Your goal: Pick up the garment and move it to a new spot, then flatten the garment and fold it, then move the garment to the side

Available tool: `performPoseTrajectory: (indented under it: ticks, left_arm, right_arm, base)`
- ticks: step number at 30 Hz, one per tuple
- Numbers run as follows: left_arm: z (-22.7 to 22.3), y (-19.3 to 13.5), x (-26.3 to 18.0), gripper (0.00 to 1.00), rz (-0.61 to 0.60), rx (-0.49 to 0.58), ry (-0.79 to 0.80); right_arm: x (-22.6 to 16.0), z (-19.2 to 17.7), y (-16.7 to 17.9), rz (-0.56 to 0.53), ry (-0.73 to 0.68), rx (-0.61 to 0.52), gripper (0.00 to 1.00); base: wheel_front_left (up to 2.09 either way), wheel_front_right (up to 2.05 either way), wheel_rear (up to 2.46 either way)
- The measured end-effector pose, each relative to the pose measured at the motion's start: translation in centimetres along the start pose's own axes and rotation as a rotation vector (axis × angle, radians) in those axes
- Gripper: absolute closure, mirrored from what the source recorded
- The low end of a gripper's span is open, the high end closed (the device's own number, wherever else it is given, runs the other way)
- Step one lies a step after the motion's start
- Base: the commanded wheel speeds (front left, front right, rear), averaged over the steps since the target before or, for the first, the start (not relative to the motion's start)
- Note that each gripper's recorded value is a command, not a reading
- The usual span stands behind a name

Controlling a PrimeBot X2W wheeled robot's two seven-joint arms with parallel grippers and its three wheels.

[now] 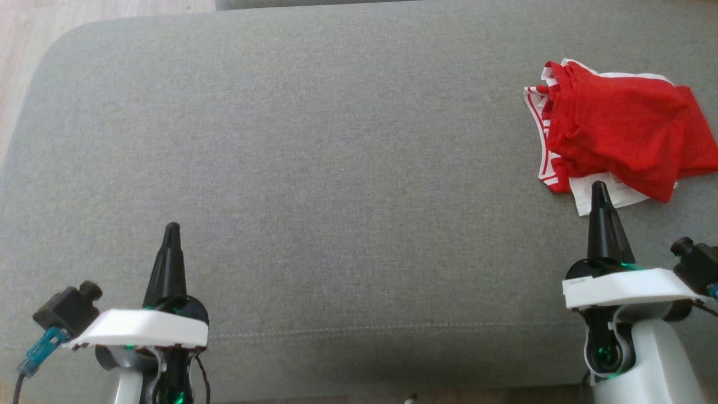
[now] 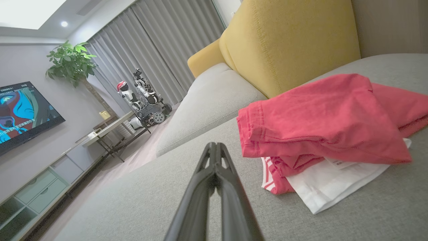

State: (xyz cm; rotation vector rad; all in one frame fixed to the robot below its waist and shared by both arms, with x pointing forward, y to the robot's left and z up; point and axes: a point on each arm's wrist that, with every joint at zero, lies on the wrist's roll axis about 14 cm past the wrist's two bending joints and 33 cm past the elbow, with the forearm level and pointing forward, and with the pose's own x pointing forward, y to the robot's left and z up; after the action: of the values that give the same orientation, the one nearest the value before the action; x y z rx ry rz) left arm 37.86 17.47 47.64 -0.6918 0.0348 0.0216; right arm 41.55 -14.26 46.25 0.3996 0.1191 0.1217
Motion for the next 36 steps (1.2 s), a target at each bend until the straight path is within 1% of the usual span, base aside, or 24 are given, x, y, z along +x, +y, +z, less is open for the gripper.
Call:
performPoseTrajectory:
  ticks: [24, 29, 36]
  left_arm:
    - [-0.1, 0.6, -0.2, 1.0, 0.035, -0.236, 0.026]
    - [-0.1, 0.8, -0.3, 1.0, 0.045, -0.284, 0.032]
    - [0.0, 0.9, -0.3, 1.0, 0.051, -0.352, 0.035]
  right_arm:
    - [-1.0, 1.2, -1.6, -0.067, -0.033, 0.315, 1.0]
    - [-1.5, 1.0, -2.1, -0.087, -0.028, 0.382, 1.0]
    - [-1.7, 1.4, -2.3, -0.094, -0.044, 0.473, 1.0]
  base:
    - [0.0, 0.0, 0.0]
    - [0.0, 0.0, 0.0]
    - [0.0, 0.0, 0.0]
